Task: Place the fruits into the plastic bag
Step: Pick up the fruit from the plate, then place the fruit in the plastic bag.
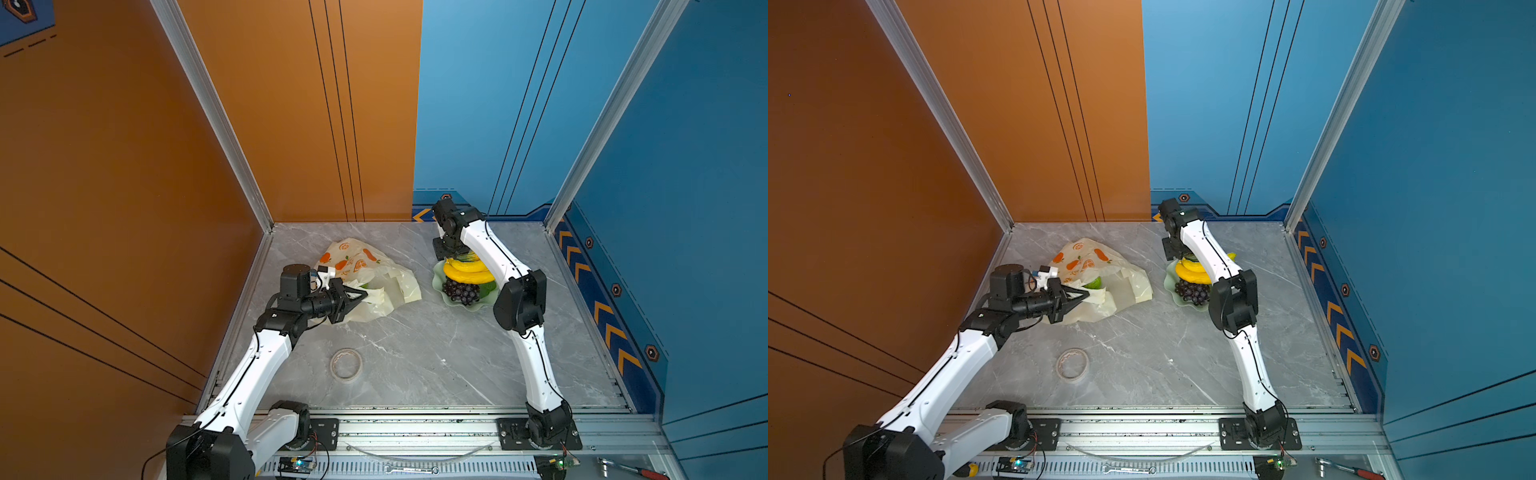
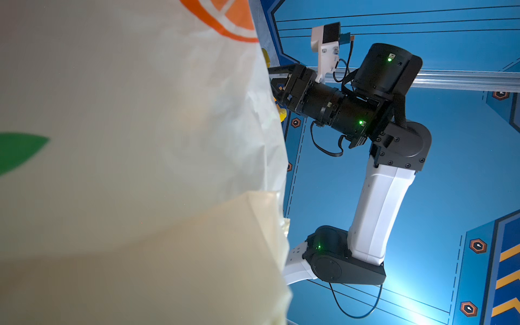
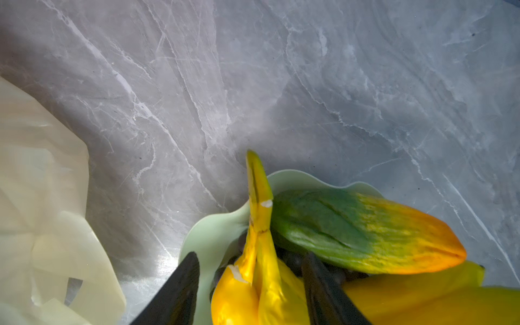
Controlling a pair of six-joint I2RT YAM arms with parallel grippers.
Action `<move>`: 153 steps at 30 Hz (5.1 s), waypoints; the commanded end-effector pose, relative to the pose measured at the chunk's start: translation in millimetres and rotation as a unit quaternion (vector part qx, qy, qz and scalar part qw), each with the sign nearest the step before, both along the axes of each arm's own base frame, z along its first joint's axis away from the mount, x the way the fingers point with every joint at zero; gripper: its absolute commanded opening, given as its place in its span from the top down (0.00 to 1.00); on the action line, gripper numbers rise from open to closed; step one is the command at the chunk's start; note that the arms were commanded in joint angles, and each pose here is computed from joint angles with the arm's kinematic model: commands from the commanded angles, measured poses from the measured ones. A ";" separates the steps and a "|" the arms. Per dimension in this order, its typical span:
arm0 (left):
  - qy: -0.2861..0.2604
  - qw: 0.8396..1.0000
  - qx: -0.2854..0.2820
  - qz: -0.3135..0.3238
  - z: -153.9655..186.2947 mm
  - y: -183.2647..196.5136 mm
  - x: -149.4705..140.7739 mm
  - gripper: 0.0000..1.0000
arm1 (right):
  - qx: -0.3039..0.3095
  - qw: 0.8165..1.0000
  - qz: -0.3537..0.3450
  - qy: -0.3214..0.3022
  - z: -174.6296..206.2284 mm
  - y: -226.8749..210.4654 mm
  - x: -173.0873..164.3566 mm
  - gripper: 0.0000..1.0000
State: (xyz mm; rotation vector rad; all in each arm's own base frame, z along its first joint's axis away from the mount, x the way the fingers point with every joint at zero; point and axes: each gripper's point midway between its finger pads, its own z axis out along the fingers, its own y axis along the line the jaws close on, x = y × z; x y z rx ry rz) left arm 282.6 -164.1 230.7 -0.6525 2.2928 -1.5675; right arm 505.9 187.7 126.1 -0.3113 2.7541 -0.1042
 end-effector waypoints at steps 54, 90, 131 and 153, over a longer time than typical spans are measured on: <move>-0.002 1.000 -0.004 -0.005 0.1 3.6 5.6 1.00 | 0.115 0.988 -0.048 -0.090 106.3 -9.8 -0.5 0.97; -0.047 0.998 -0.010 -0.037 32.8 -8.0 -2.8 1.00 | 0.308 0.935 0.053 0.170 75.6 208.4 -179.0 0.98; 0.002 0.962 0.111 -0.248 -12.6 -59.9 -105.2 1.00 | 0.358 0.885 -0.194 0.226 22.1 194.5 -109.9 1.00; 0.006 0.940 0.156 -0.304 -37.8 -99.0 -105.7 1.00 | 0.384 0.788 -0.457 0.152 -1.7 176.3 -61.7 1.00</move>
